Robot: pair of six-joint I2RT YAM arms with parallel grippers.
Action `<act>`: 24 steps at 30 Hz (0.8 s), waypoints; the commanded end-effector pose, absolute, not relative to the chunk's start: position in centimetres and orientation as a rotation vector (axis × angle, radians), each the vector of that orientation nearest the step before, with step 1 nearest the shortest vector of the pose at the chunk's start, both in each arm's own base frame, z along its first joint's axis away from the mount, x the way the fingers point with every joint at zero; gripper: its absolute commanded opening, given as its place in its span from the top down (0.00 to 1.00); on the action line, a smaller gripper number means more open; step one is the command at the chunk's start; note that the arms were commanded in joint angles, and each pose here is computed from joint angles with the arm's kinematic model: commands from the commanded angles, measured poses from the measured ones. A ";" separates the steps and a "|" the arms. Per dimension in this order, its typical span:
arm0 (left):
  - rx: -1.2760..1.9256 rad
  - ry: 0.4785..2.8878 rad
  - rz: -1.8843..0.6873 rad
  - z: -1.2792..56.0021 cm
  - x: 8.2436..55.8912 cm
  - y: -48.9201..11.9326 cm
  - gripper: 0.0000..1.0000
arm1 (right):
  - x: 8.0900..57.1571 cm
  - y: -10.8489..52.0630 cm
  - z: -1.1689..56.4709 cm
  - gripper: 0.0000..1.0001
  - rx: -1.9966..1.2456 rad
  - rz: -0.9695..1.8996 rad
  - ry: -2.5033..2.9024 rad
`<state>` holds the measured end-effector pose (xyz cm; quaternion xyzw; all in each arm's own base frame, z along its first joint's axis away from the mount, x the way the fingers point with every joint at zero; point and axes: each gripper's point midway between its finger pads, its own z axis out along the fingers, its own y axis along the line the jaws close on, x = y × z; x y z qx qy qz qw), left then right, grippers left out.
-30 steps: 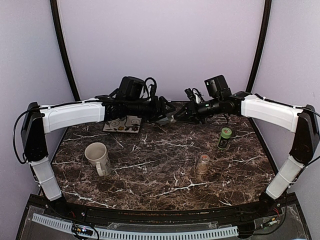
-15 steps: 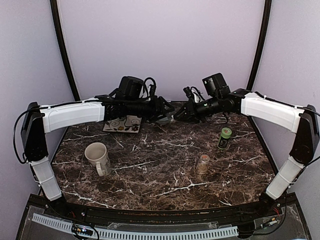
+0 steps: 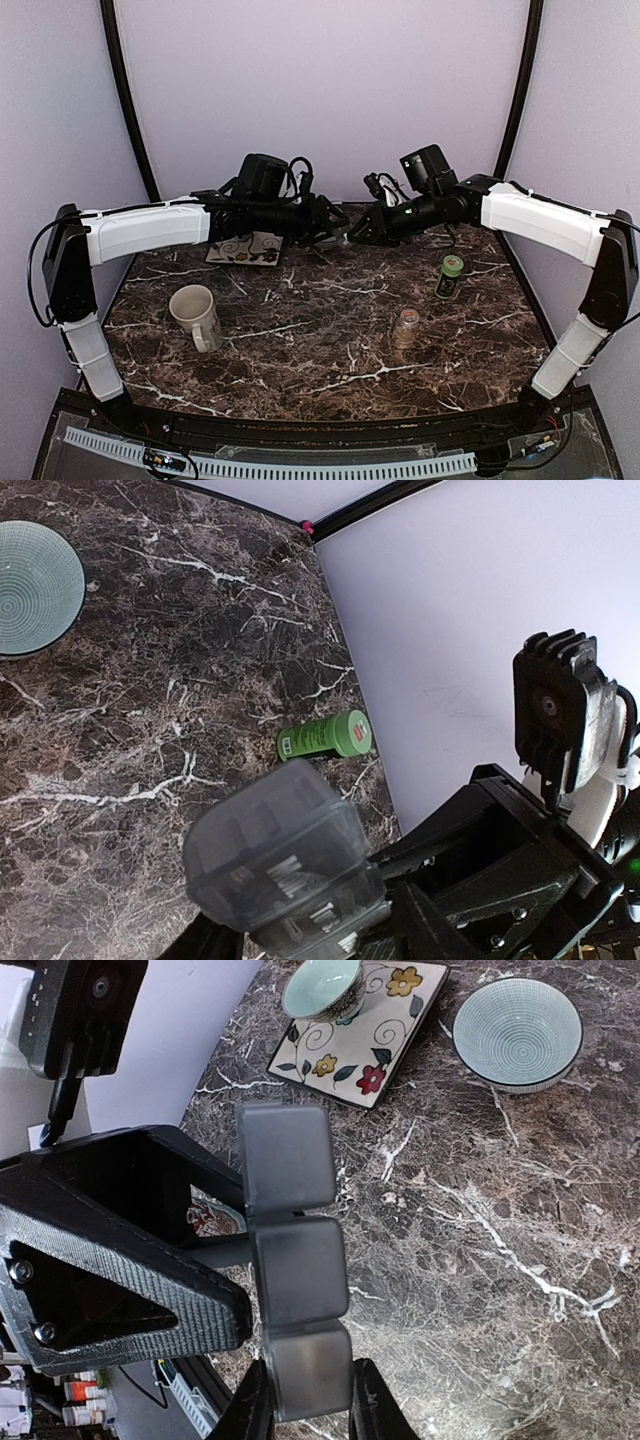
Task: Sort the pills into containers
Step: Open the lid of the pill container.
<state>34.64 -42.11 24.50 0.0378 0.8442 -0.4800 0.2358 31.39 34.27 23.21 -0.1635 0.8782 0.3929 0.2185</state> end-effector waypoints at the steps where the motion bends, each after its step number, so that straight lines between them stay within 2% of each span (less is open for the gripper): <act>1: 0.157 2.269 -1.410 27.0 33.6 -43.0 0.45 | 32.2 33.9 24.0 1.00 -0.449 1.011 2.394; 7: 0.133 2.274 -1.431 27.0 33.2 -42.9 0.41 | 32.2 33.9 24.1 1.00 -0.448 1.009 2.385; 24: 0.111 2.267 -1.465 26.7 33.2 -43.3 0.42 | 31.0 34.9 24.5 1.00 -0.491 1.074 2.380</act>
